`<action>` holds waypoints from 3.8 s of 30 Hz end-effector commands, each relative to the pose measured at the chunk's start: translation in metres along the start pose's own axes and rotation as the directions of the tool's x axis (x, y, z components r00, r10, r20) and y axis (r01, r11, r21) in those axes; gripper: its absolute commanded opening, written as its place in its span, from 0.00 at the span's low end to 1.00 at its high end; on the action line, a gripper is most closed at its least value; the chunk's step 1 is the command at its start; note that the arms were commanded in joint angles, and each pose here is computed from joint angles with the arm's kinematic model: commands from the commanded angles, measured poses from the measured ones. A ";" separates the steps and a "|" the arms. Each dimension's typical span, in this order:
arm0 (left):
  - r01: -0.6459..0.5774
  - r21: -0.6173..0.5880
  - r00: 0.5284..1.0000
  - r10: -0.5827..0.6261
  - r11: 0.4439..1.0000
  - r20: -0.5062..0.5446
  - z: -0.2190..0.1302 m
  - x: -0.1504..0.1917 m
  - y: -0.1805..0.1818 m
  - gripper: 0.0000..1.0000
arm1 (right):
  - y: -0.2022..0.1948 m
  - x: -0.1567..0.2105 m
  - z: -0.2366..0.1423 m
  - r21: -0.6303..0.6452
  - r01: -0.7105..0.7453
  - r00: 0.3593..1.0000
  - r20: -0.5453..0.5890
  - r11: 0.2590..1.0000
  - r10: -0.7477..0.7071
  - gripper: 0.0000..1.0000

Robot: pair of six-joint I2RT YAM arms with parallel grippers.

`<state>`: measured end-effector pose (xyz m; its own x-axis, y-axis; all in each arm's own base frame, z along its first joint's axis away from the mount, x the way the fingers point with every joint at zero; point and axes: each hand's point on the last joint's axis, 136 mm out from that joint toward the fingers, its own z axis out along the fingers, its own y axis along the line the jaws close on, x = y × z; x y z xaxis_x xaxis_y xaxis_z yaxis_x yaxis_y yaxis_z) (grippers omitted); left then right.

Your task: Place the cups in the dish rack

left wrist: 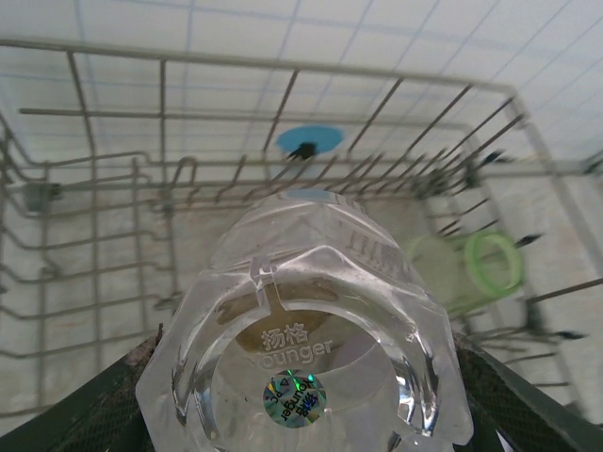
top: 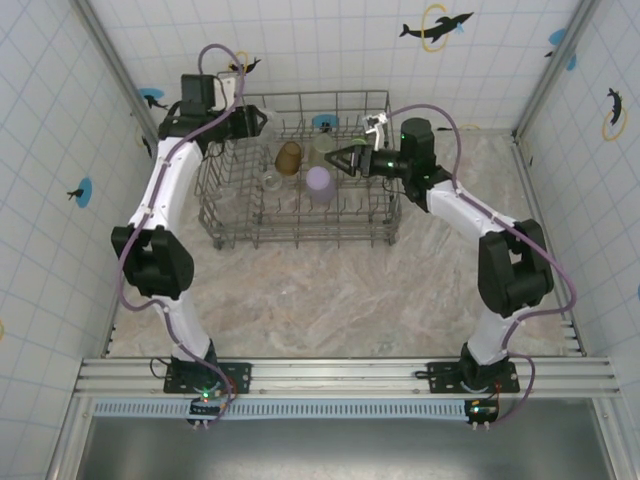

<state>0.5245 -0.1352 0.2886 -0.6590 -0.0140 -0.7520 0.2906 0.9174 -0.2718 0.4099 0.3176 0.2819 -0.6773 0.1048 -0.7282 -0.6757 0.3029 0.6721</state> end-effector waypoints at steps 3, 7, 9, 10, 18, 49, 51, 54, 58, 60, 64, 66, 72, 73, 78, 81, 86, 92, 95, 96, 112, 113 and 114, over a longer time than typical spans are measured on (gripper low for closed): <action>-0.223 -0.255 0.966 0.178 0.941 -0.187 -0.003 0.032 0.039 0.00 | -0.009 0.022 -0.012 0.086 0.009 0.999 -0.037 0.996 -0.006 0.85; -0.350 -0.354 0.924 0.258 0.867 -0.281 -0.006 0.040 0.062 0.00 | -0.009 0.033 -0.020 0.113 0.007 0.999 -0.052 0.994 -0.001 0.90; -0.376 -0.385 0.916 0.275 0.843 -0.293 -0.008 0.038 0.069 0.00 | -0.009 0.037 -0.024 0.128 0.013 0.998 -0.061 0.992 -0.005 0.92; -0.387 -0.395 0.912 0.281 0.833 -0.300 -0.008 0.038 0.072 0.00 | -0.009 0.038 -0.026 0.139 0.017 0.998 -0.064 0.990 -0.008 0.93; -0.432 -0.366 0.874 0.283 0.824 -0.394 0.013 0.067 0.082 0.00 | 0.002 0.046 -0.040 0.165 0.031 0.998 -0.060 0.986 -0.022 0.99; -0.426 -0.411 0.822 0.155 0.806 -0.549 0.051 0.145 0.115 0.21 | 0.024 0.049 -0.059 0.174 0.069 0.998 -0.005 0.982 -0.069 0.99; -0.434 -0.437 0.822 0.148 0.788 -0.549 0.050 0.145 0.120 0.37 | 0.024 0.049 -0.060 0.174 0.066 0.998 -0.003 0.982 -0.066 0.99; -0.427 -0.461 0.835 0.143 0.778 -0.532 0.048 0.139 0.123 0.58 | 0.027 0.049 -0.062 0.172 0.066 0.998 0.002 0.983 -0.068 0.99; -0.421 -0.492 0.854 0.150 0.762 -0.499 0.044 0.126 0.124 0.85 | 0.028 0.048 -0.062 0.166 0.062 0.998 0.011 0.984 -0.065 0.99; -0.418 -0.512 0.865 0.157 0.750 -0.476 0.039 0.116 0.124 0.97 | 0.031 0.047 -0.061 0.158 0.064 0.998 0.014 0.985 -0.067 1.00; -0.404 -0.532 0.886 0.174 0.744 -0.430 0.033 0.100 0.120 0.97 | 0.034 0.047 -0.059 0.153 0.066 0.998 0.012 0.986 -0.069 1.00; -0.391 -0.545 0.899 0.180 0.742 -0.400 0.029 0.091 0.118 0.97 | 0.034 0.047 -0.059 0.153 0.066 0.998 0.012 0.986 -0.069 0.99; -0.349 -0.558 0.930 0.202 0.753 -0.308 0.018 0.063 0.102 0.97 | 0.036 0.046 -0.060 0.165 0.070 0.997 0.016 0.984 -0.074 1.00; -0.341 -0.554 0.934 0.205 0.759 -0.294 0.016 0.059 0.099 0.97 | 0.035 0.045 -0.061 0.174 0.068 0.997 0.019 0.982 -0.073 0.99; -0.283 -0.533 0.958 0.213 0.797 -0.191 0.000 0.035 0.078 0.97 | 0.017 0.039 -0.072 0.326 0.051 0.998 0.016 0.944 -0.059 0.99; -0.230 -0.491 0.973 0.208 0.841 -0.100 -0.015 0.016 0.059 0.97 | -0.003 0.031 -0.088 0.475 0.030 0.999 0.019 0.880 -0.044 0.99; -0.151 -0.347 0.985 0.170 0.926 0.025 -0.035 0.000 0.023 0.98 | -0.031 0.020 -0.125 0.655 -0.048 0.997 0.074 0.755 0.000 0.99; -0.078 -0.074 0.989 0.086 0.994 0.118 -0.049 0.006 -0.029 0.98 | -0.066 0.017 -0.181 0.838 -0.104 0.994 0.103 0.535 0.033 0.99; -0.046 0.050 0.987 0.038 0.998 0.158 -0.057 0.014 -0.049 0.97 | -0.087 0.023 -0.210 0.902 -0.113 0.993 0.090 0.417 0.074 0.99; -0.040 0.085 0.985 0.024 0.996 0.171 -0.060 0.016 -0.055 0.98 | -0.093 0.025 -0.219 0.918 -0.111 0.993 0.083 0.381 0.089 1.00; 0.127 0.376 0.959 -0.210 0.918 0.189 -0.077 0.033 -0.093 0.98 | -0.181 0.071 -0.283 0.991 -0.060 0.937 0.015 0.119 0.350 0.87; 0.135 0.374 0.958 -0.217 0.918 0.187 -0.076 0.034 -0.092 0.98 | -0.184 0.073 -0.284 0.992 -0.053 0.933 0.009 0.112 0.361 0.86; 0.138 0.372 0.958 -0.219 0.918 0.186 -0.076 0.035 -0.091 0.98 | -0.188 0.075 -0.284 0.993 -0.047 0.929 0.005 0.105 0.370 0.84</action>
<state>0.4305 -0.1846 0.3125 -0.5928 -0.2528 -0.7646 0.3978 0.7336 -0.5510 0.4000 0.0052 0.1348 -0.8678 0.2379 -0.4363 0.2580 0.9661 0.0137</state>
